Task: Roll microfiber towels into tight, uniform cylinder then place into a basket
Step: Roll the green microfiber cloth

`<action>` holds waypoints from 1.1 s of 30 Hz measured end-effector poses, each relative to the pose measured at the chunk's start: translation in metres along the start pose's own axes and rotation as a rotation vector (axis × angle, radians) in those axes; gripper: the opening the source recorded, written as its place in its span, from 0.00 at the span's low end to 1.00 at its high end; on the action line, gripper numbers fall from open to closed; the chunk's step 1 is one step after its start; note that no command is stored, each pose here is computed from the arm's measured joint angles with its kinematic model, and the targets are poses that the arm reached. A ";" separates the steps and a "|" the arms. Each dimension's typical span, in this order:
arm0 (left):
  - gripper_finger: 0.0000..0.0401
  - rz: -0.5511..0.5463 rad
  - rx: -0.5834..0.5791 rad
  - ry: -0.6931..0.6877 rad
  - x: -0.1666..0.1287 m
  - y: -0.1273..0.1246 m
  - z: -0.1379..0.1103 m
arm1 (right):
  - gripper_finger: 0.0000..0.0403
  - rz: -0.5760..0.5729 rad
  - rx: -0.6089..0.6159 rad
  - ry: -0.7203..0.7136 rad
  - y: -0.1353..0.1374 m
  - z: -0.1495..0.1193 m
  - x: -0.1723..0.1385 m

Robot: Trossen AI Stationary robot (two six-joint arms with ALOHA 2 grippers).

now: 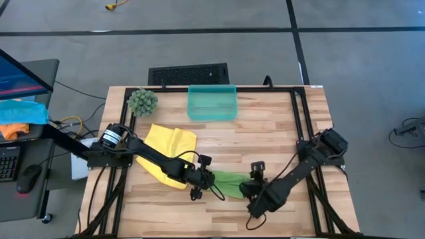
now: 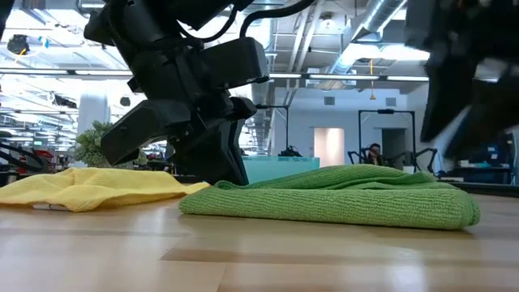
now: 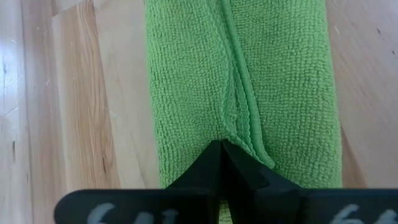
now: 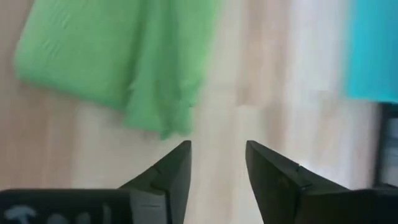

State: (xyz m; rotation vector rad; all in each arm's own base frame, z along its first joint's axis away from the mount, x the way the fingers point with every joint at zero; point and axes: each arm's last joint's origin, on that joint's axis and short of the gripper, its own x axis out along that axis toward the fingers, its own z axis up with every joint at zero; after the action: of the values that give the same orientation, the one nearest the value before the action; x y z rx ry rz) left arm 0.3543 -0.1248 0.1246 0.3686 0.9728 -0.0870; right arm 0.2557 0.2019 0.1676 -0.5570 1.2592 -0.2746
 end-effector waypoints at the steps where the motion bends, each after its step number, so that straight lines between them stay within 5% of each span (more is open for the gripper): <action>1: 0.02 0.000 0.000 0.000 0.000 0.000 0.000 | 0.43 -0.053 0.031 -0.037 -0.001 -0.001 -0.003; 6: 0.02 0.000 -0.001 -0.003 0.000 0.000 0.000 | 0.39 -0.202 0.201 -0.187 -0.005 0.005 -0.003; 15: 0.02 0.000 -0.012 -0.002 0.000 0.000 0.000 | 0.28 -0.042 0.268 -0.160 -0.012 0.017 0.037; 23: 0.02 -0.001 -0.007 0.001 0.001 0.000 0.000 | 0.21 0.151 0.242 -0.111 -0.011 0.021 0.045; 33: 0.02 0.010 -0.003 0.007 0.001 0.000 -0.001 | 0.12 0.248 0.172 -0.138 0.000 0.021 0.039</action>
State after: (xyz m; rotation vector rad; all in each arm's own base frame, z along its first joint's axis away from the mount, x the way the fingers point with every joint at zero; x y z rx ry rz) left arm 0.3539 -0.1244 0.1236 0.3717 0.9777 -0.0751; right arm 0.2872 0.1878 0.1397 -0.2644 1.1445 -0.1322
